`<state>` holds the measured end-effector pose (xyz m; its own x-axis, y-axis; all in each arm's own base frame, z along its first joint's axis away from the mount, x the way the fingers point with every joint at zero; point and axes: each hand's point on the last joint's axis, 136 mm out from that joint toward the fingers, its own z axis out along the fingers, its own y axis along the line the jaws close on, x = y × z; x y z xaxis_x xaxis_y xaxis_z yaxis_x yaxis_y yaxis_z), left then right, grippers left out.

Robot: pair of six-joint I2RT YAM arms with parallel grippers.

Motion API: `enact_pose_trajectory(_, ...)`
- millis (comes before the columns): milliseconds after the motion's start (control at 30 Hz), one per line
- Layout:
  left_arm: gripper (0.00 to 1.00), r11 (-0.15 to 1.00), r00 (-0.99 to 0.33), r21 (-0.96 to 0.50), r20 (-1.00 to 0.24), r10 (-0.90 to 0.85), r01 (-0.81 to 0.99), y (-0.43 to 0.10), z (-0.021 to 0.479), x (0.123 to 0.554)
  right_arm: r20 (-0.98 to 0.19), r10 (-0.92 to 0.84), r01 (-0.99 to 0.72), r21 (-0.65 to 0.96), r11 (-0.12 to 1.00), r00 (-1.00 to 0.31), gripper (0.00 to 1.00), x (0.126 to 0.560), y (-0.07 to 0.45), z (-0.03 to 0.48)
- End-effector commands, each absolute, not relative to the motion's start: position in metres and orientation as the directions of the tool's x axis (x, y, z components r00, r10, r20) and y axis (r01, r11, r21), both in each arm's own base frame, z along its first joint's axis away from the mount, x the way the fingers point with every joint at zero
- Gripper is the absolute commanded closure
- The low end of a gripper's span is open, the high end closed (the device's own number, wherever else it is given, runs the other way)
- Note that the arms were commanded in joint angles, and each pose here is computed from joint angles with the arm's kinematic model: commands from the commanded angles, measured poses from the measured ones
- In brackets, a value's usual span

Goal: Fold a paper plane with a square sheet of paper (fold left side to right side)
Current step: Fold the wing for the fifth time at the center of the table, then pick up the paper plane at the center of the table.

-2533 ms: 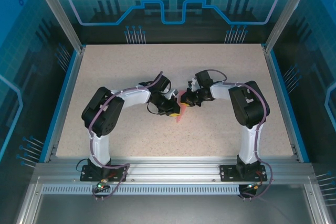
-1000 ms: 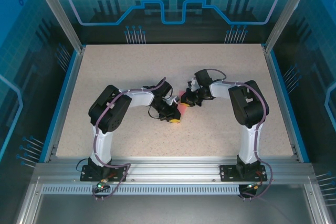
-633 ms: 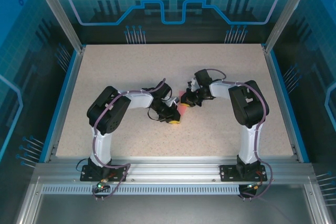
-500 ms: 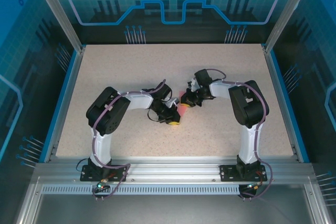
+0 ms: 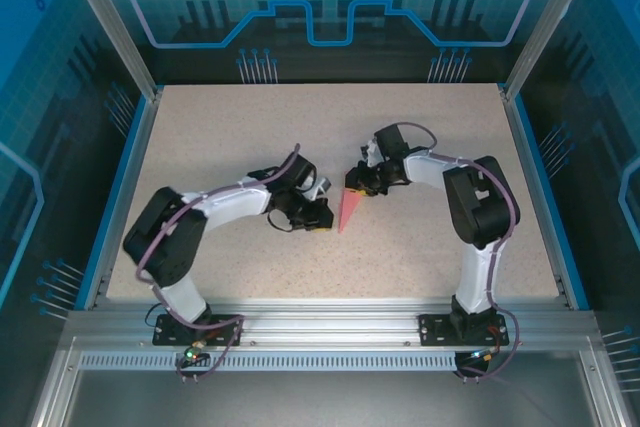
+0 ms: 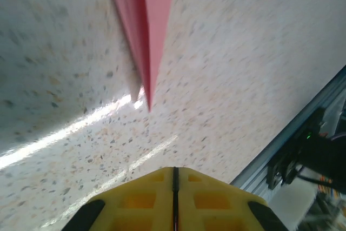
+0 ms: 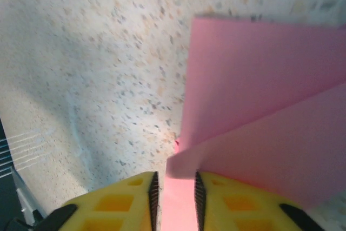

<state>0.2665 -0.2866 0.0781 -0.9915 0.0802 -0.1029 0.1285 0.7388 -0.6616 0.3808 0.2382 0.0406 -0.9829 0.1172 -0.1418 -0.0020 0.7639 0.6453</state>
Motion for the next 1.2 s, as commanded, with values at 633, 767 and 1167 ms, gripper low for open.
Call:
enact_pose_trajectory(633,0.70,0.857,-0.706,-0.514,-0.590,-0.392,-0.047,-0.169,0.165,0.356,-0.221,0.120,0.080,0.181,0.980,-0.968,0.37,0.339,0.221,0.047)
enact_pose_trajectory(767,0.69,0.861,-0.695,-0.505,-0.596,-0.403,-0.066,-0.161,0.165,0.354,-0.222,0.114,0.078,0.165,0.983,-0.968,0.56,0.337,0.219,0.047)
enact_pose_trajectory(1167,0.65,0.873,-0.645,-0.479,-0.640,-0.418,-0.091,-0.144,0.184,0.355,-0.325,0.017,-0.079,0.281,0.956,-0.945,1.00,0.335,0.239,0.102)
